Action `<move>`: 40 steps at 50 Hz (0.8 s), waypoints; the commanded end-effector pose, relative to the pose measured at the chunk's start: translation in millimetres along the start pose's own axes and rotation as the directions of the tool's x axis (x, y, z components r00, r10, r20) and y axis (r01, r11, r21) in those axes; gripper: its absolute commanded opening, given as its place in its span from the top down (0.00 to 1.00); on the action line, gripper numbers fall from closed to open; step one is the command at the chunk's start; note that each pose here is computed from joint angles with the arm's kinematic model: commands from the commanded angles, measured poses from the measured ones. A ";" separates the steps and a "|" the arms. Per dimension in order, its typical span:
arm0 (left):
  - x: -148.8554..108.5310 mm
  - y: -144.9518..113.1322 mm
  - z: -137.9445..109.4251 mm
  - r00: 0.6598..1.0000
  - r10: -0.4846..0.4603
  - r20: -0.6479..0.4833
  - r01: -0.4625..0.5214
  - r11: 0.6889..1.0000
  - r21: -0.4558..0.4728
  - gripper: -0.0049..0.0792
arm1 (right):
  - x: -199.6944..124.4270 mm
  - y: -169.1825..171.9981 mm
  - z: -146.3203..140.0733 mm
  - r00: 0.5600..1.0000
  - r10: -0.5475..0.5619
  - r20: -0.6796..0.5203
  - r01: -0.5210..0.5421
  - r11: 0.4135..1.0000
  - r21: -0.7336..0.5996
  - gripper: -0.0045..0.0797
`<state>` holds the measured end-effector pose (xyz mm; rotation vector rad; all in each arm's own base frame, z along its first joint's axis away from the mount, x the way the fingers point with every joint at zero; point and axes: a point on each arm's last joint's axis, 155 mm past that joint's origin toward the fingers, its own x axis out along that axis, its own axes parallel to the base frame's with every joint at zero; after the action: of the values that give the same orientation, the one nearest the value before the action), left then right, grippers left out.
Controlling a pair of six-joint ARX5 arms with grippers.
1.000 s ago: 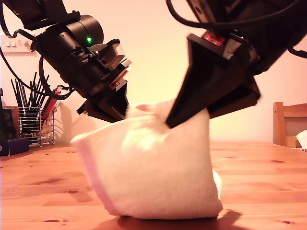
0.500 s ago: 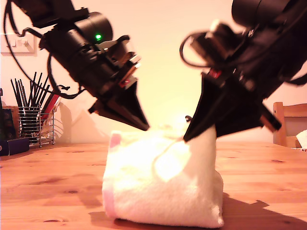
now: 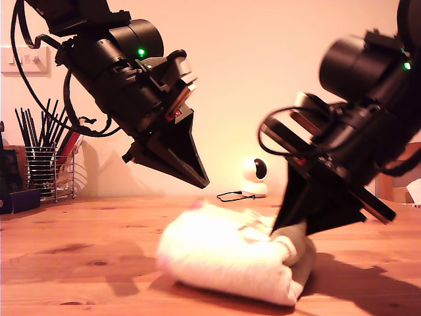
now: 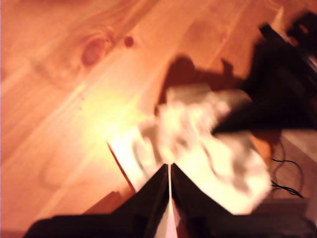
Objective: Fold the tea towel in front of you. After folding it, place it to the left side.
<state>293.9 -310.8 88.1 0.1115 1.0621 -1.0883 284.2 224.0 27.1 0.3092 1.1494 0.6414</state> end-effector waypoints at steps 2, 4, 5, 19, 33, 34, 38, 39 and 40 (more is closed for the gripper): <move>1.0 -15.0 4.2 1.000 -0.027 0.007 0.027 0.999 0.043 0.97 | 5.4 -7.9 3.8 1.000 -0.012 0.002 0.012 1.000 0.005 0.96; 2.3 -17.7 3.7 1.000 -0.031 0.004 0.031 0.998 0.048 0.97 | 7.0 -10.0 4.0 1.000 -0.015 0.002 0.015 1.000 0.009 0.96; 3.0 -18.9 3.4 0.999 -0.033 0.002 0.032 0.998 0.052 0.97 | 7.8 -11.0 4.5 1.000 -0.018 0.004 0.017 1.000 0.009 0.96; 17.7 -25.7 0.3 0.999 -0.048 0.009 0.047 0.995 0.089 0.97 | 9.0 -21.1 16.3 0.996 -0.071 0.056 0.071 0.997 -0.003 0.96; 45.8 -18.7 -3.2 0.998 -0.063 0.005 0.062 0.993 0.103 0.97 | 8.9 -21.3 17.8 0.995 -0.074 0.062 0.074 0.997 -0.005 0.96; 47.9 -18.5 -4.3 0.998 -0.067 0.002 0.067 0.992 0.103 0.97 | 9.0 -21.1 17.7 0.996 -0.072 0.061 0.073 0.997 -0.005 0.96; 58.1 -20.8 -11.9 0.995 -0.096 -0.022 0.098 0.990 0.105 0.97 | 9.0 -20.2 17.7 0.996 -0.067 0.061 0.068 0.998 -0.006 0.96; 60.4 -20.3 -13.6 0.995 -0.097 -0.027 0.099 0.990 0.104 0.97 | 9.1 -19.6 17.5 0.996 -0.064 0.060 0.065 0.998 -0.006 0.96; 62.1 -19.7 -14.9 0.995 -0.097 -0.031 0.100 0.990 0.103 0.97 | 9.1 -19.1 17.5 0.996 -0.062 0.060 0.062 0.998 -0.006 0.96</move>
<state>284.0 -355.7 64.9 0.1485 0.9888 -1.2218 305.8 215.0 18.4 0.2854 1.0940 0.5785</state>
